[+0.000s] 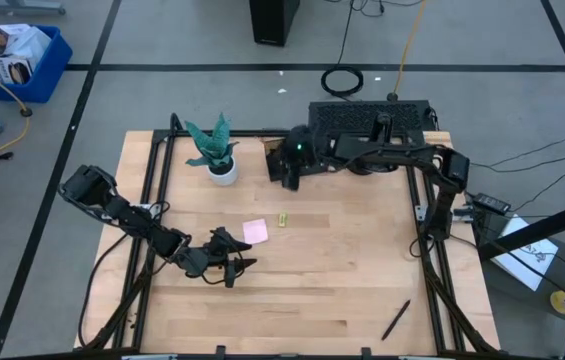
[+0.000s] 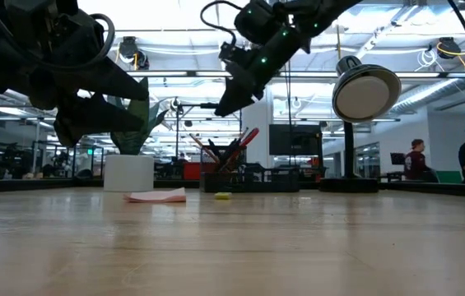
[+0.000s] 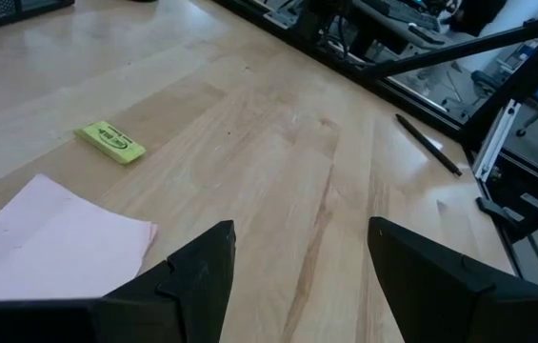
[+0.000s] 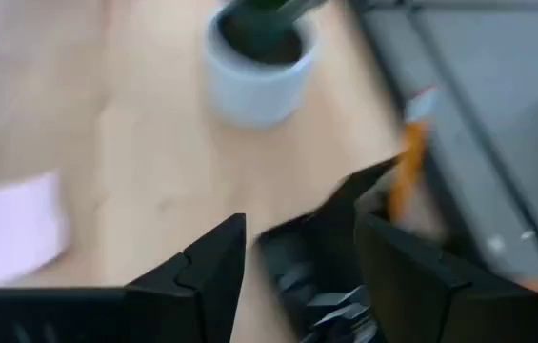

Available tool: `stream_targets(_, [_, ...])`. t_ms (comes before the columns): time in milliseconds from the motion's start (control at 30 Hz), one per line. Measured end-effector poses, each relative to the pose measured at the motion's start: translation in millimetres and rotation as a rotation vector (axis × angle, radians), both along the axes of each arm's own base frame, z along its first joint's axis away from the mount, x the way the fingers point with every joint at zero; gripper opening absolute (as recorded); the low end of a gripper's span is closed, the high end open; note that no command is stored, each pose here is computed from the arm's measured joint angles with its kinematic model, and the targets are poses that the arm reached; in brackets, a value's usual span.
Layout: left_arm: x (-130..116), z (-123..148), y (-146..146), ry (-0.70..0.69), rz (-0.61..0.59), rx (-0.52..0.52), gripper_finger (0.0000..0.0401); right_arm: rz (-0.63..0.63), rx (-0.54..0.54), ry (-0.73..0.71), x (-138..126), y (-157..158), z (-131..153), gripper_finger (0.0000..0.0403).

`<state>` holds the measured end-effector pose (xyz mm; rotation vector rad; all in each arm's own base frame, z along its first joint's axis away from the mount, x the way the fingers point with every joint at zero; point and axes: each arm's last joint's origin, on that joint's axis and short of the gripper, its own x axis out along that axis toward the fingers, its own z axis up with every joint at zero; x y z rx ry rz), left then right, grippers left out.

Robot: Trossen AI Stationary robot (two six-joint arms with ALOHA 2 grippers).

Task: Pick and place office supplies into organizer
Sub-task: Put the black pen into the black mesh desk organizer

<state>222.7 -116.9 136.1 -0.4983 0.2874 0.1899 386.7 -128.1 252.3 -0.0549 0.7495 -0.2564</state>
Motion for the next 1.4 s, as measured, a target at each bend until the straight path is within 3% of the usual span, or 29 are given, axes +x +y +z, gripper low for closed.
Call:
stream_targets(267, [-1,-2,0,0.017,0.005,-0.003,0.0246,0.365,0.243,0.365,-14,84,-23,0.0174])
stream_targets(533, [-1,-2,-1,0.016,0.0,-0.004,0.0246,0.459,0.318,0.637,-38,186,-30,0.0164])
stream_targets(667, [-3,-2,-4,0.021,-0.016,0.002,0.0246,0.543,0.31,0.638,-51,251,-31,0.0164])
stream_targets(800, [-5,-2,-7,0.022,-0.03,0.003,0.0246,0.532,0.218,0.655,-75,301,-32,0.0164])
stream_targets(967, [-5,-2,-8,0.016,-0.03,0.0,0.0246,0.519,0.034,0.742,-119,343,-38,0.0164])
stream_targets(1133, [-5,-2,-8,0.015,-0.031,0.01,0.0246,0.672,-0.085,0.811,-157,367,-58,0.0163])
stream_targets(1267, [-5,-2,-7,0.015,-0.029,0.027,0.0246,0.724,-0.056,0.79,-177,385,-68,0.016])
stream_targets(1400, [-4,-1,-4,0.012,-0.003,0.036,0.0246,0.65,0.005,0.783,-190,397,-68,0.016])
